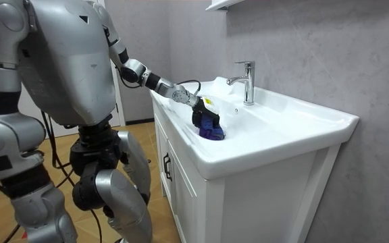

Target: Wipe basin

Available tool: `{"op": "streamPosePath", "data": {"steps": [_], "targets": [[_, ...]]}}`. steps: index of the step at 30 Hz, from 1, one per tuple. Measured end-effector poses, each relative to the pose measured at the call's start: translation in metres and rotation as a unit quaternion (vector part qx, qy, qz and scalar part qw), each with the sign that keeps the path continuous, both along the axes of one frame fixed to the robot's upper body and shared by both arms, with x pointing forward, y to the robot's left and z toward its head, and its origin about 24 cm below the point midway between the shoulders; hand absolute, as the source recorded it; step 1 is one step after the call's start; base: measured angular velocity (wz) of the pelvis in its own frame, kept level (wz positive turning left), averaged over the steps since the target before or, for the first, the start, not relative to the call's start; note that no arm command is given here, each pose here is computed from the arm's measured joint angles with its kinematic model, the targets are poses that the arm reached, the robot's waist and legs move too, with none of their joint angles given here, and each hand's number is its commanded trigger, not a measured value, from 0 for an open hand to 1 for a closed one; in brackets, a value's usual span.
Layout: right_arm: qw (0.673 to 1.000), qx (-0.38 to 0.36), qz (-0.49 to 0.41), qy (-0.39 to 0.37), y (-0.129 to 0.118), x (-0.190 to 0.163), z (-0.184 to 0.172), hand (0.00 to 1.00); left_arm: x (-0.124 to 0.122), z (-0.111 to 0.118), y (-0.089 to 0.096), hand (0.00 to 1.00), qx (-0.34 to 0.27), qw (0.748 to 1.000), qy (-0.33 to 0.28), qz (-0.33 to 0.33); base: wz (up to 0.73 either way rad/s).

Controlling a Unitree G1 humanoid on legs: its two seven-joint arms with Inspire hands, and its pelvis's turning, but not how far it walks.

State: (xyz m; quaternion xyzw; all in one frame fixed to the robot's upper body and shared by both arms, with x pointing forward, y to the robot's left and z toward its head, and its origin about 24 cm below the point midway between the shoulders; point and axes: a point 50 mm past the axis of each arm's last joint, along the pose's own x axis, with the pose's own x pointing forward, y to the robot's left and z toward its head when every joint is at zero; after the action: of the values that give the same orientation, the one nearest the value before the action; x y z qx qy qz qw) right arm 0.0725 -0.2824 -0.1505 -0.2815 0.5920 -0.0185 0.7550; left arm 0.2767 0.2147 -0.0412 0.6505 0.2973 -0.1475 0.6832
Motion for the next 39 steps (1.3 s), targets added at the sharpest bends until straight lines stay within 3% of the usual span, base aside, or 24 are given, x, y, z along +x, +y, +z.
{"op": "streamPosePath", "data": {"steps": [10,16,24,29,39], "targets": [[1.0,0.0,0.005,0.01,0.001,-0.008,-0.002,0.0,0.008,0.012,-0.02,1.0,-0.125,0.992,-0.023,-0.002,-0.01],[1.0,0.005,0.012,0.01,0.005,-0.008,-0.003,0.0,0.012,0.021,-0.049,1.0,-0.216,0.975,-0.048,-0.033,0.08],[1.0,0.01,0.007,0.004,0.008,-0.008,-0.004,0.0,0.015,0.035,-0.068,1.0,-0.244,0.964,-0.073,-0.076,0.02],[1.0,0.012,0.0,0.004,0.009,-0.011,-0.005,0.0,0.016,0.053,-0.089,1.0,-0.264,0.951,-0.102,-0.124,0.06],[1.0,0.013,0.004,0.016,0.01,-0.02,-0.006,0.0,0.016,0.057,-0.098,1.0,-0.289,0.943,-0.109,-0.127,0.01]]}}
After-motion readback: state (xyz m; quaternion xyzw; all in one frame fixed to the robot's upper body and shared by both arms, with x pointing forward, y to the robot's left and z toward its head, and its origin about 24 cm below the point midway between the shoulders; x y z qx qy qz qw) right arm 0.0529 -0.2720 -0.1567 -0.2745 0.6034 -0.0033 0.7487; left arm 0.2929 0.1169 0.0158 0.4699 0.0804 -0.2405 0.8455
